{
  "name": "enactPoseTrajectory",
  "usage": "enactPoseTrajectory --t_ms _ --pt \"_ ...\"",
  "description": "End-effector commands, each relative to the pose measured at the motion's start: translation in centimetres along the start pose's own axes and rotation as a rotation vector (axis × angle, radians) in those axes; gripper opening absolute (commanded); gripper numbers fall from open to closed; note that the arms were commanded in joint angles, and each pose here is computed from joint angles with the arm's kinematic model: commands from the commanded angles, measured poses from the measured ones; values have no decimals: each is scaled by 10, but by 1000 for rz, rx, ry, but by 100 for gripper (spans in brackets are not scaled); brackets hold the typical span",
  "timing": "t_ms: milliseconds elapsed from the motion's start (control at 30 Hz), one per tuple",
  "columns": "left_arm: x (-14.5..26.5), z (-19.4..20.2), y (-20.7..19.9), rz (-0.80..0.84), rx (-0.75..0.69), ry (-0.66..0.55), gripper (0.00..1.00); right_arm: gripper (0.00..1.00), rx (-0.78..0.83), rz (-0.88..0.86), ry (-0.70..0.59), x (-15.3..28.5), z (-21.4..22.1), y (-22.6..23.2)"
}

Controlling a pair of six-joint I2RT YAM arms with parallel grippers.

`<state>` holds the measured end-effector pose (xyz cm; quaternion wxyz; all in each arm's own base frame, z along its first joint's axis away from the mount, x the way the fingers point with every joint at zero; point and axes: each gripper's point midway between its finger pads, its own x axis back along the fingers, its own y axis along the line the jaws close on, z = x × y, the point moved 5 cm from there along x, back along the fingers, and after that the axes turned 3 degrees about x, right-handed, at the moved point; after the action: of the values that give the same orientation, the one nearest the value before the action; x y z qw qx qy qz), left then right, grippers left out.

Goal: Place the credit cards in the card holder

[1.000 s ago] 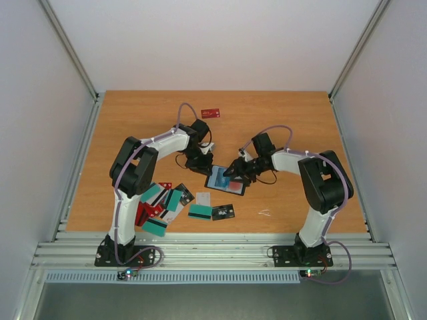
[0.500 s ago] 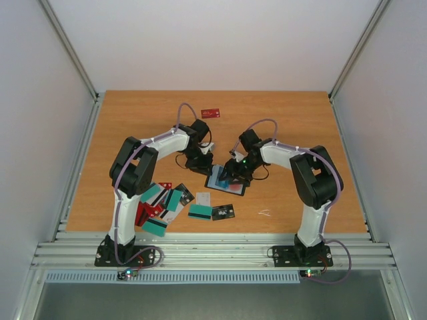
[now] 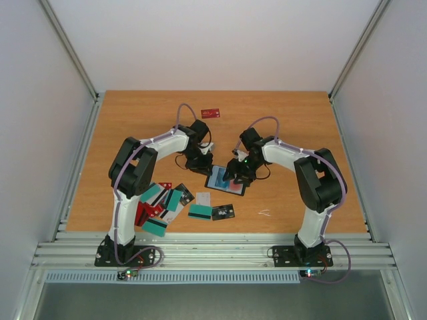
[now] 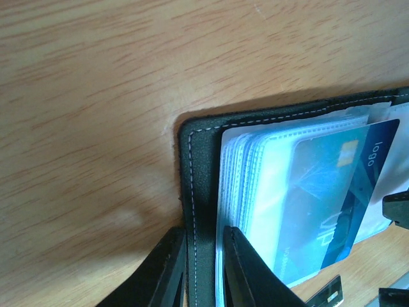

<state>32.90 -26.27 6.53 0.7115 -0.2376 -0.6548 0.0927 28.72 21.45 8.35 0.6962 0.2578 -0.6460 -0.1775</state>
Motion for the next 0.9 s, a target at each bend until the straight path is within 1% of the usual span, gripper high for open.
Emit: enactPoseTrajectory --t_ms 0,500,867 --pt "-4 4 1 -14 -1 6 19 54 22 28 -6 -2 -8 2" --pt "-6 10 0 -13 -7 15 19 54 71 44 40 -25 -16 20" --pt "-5 10 -3 -9 -9 7 19 54 82 30 54 -28 -18 32"
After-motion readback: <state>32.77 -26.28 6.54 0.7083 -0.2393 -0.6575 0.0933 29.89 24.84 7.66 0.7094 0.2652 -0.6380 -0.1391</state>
